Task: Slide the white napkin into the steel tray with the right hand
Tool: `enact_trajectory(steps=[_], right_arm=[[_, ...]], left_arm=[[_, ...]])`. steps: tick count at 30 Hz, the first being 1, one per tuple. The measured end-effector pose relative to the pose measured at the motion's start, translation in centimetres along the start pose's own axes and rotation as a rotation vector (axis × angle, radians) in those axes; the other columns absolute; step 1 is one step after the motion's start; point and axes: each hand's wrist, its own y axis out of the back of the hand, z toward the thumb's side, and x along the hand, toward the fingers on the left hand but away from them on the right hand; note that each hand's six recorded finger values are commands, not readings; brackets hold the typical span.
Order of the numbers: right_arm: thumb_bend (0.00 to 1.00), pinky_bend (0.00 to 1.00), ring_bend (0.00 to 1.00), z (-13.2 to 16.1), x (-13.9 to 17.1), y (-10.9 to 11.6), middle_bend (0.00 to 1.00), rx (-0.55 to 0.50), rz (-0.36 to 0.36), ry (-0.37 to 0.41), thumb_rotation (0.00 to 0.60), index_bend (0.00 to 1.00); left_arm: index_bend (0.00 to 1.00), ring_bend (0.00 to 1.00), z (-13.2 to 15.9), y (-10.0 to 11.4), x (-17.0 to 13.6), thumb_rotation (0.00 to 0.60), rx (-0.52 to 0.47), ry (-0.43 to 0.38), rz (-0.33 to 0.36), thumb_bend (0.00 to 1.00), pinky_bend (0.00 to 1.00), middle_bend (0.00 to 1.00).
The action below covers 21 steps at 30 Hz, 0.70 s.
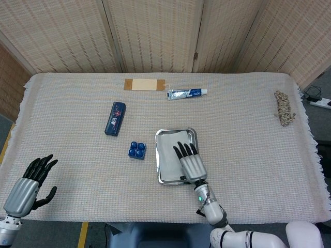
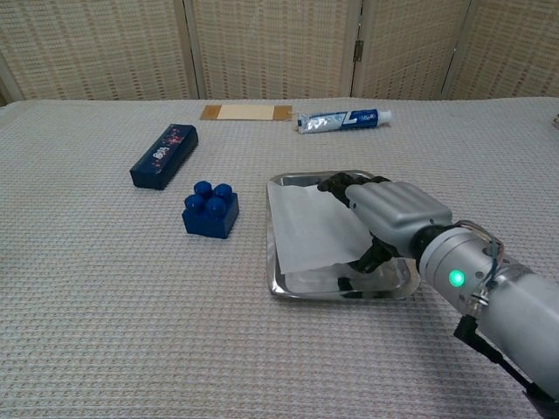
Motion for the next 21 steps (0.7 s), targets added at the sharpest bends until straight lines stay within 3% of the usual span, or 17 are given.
enact_trajectory(steps=[6,15,21], right_arm=[[0.42,0.00,0.00,-0.4,-0.6,0.6,0.00,-0.008,0.092,-0.030,0.600,0.00],[0.32,0.00,0.00,0.5,-1.9,1.3,0.00,-0.060,0.261,-0.036,0.600,0.00],[0.31,0.00,0.00,1.4,-1.7,3.6,0.00,-0.086,0.281,0.007,0.600,0.00]], left_arm=[[0.05,0.00,-0.1,-0.1,0.0,0.600,-0.029,0.018,-0.021,0.64,0.00,0.00],[0.04,0.00,-0.2,0.0,0.0,0.600,-0.018,0.017,-0.016,0.55,0.00,0.00],[0.04,0.00,-0.4,-0.1,0.1,0.600,-0.009,0.021,-0.021,0.54,0.00,0.00]])
